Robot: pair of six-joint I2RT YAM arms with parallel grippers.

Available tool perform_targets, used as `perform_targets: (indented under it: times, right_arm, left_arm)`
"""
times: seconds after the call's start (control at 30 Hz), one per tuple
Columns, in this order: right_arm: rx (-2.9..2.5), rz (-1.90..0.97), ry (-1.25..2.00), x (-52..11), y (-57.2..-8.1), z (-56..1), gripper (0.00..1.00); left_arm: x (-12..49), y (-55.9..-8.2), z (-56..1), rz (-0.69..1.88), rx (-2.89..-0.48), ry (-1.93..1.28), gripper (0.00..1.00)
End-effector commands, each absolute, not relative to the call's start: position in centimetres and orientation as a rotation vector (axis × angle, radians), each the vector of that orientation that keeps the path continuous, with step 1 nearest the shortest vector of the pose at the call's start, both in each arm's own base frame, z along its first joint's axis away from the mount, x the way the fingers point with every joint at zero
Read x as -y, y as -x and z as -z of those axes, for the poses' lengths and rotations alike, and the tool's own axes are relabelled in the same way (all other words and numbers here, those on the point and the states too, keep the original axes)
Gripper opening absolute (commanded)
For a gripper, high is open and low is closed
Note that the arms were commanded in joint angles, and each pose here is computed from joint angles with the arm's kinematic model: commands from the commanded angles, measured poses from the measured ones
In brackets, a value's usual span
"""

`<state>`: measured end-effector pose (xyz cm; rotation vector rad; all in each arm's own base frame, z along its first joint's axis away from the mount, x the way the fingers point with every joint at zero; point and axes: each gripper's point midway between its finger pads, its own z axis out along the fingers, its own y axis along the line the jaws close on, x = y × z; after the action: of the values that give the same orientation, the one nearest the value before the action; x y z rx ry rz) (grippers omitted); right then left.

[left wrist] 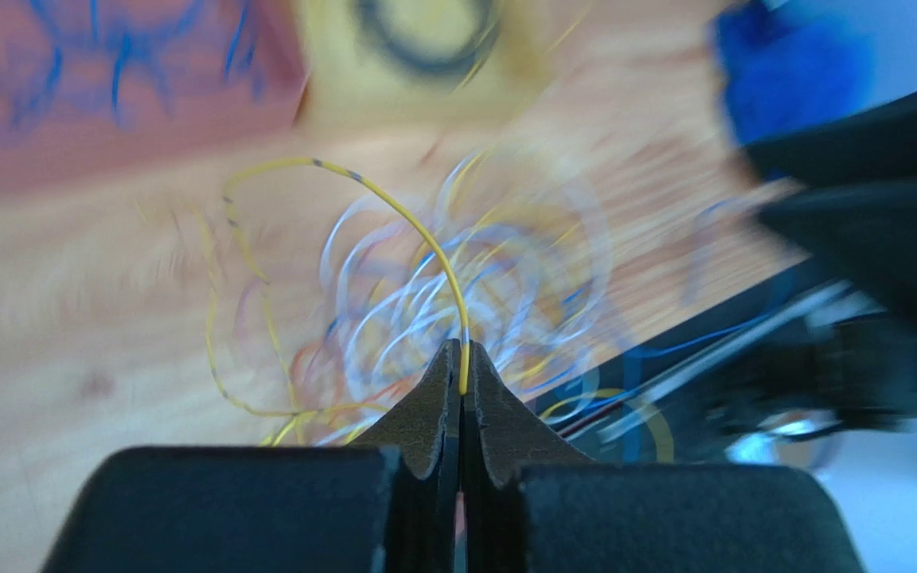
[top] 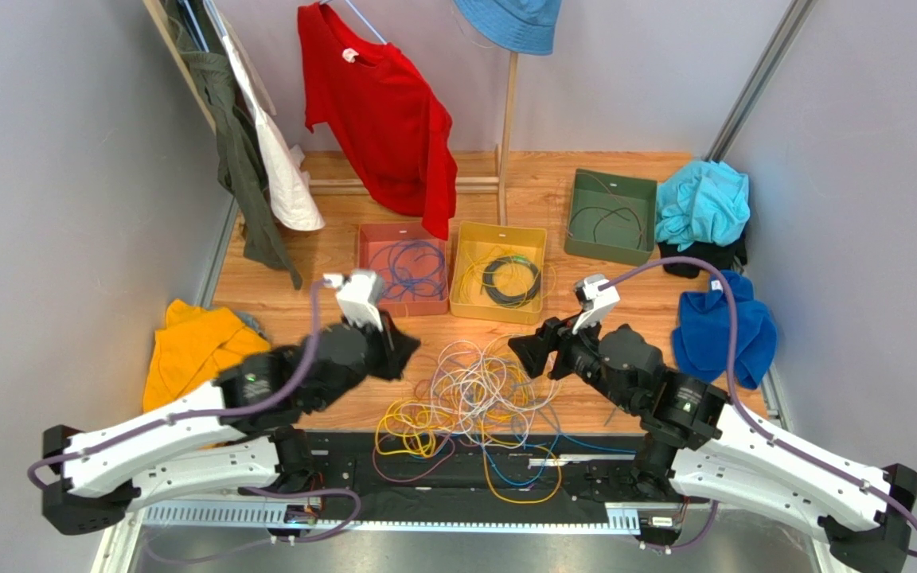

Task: Untangle the cables

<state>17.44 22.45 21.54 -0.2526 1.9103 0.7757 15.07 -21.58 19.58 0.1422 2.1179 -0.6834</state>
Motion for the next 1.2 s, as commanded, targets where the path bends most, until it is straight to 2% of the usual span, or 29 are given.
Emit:
perform_targets:
  times: [0.0, 0.2, 0.5, 0.63, 0.8, 1.07, 1.17]
  right_arm:
    - [-1.887, -0.880, 0.264, -23.0, -16.2, -22.4, 0.63]
    - [-1.844, -1.029, 0.341, -24.6, -14.2, -23.3, 0.64]
    - [-1.830, -1.023, 0.338, -23.6, -13.6, -23.5, 0.64]
    - [-1.817, -0.953, 0.247, -21.2, -14.3, -23.9, 0.63]
    - [-1.818, -0.856, 0.117, -17.3, -14.8, -24.1, 0.62]
    - [-1.787, -0.812, 0.062, -14.1, -14.4, -25.4, 0.61]
    - [-1.784, -0.781, 0.063, -13.7, -14.6, -25.4, 0.61]
  left_arm:
    - [21.5, -16.7, -35.0, 0.710, -1.836, -0.246, 0.00]
    - [23.6, -17.7, -43.9, 0.662, -1.736, -0.374, 0.00]
    - [25.5, -18.4, -49.8, 0.654, -1.659, -0.447, 0.00]
    - [27.1, -19.4, -48.2, 0.607, -1.684, -0.471, 0.00]
    - [29.6, -21.9, -43.4, 0.568, -1.753, -0.464, 0.00]
    - [33.5, -26.4, -38.1, 0.662, -1.845, -0.465, 0.00]
    - [34.9, -28.3, -38.0, 0.678, -1.841, -0.466, 0.00]
